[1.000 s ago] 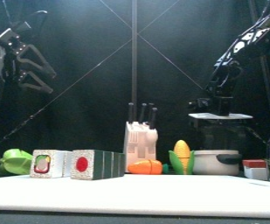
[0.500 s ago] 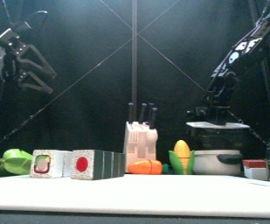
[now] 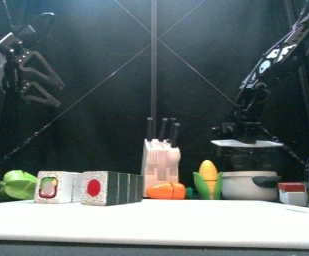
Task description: Grab eggplant
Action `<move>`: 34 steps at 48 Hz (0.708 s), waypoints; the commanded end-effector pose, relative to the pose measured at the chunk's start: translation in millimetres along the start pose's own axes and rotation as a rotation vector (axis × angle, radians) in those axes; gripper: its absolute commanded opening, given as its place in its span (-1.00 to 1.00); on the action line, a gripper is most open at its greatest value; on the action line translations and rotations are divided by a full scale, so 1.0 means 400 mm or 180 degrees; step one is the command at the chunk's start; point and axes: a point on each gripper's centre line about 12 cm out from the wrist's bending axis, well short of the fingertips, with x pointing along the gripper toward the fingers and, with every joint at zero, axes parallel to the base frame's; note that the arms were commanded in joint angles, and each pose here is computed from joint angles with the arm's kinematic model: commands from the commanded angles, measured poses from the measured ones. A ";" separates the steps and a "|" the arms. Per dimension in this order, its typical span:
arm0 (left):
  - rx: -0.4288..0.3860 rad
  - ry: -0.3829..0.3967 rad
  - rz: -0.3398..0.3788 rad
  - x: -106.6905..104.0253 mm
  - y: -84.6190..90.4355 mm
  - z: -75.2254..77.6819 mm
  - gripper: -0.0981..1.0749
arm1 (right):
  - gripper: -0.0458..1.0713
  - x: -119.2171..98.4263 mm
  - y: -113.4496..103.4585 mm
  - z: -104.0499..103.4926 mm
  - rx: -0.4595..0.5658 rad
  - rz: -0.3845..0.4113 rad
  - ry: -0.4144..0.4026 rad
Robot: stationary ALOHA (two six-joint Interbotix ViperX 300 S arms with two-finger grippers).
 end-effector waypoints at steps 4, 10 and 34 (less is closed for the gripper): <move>0.0002 -0.0032 -0.0008 0.000 -0.003 0.012 0.89 | 0.21 -0.071 0.047 0.049 0.0042 0.0287 -0.0213; -0.0004 -0.0031 0.0002 0.001 -0.002 0.012 0.89 | 0.21 -0.090 0.063 0.059 -0.0046 0.0304 -0.0315; -0.0004 -0.0033 -0.0008 0.001 -0.003 0.012 0.89 | 0.20 -0.183 0.049 0.084 -0.0038 0.0399 -0.0550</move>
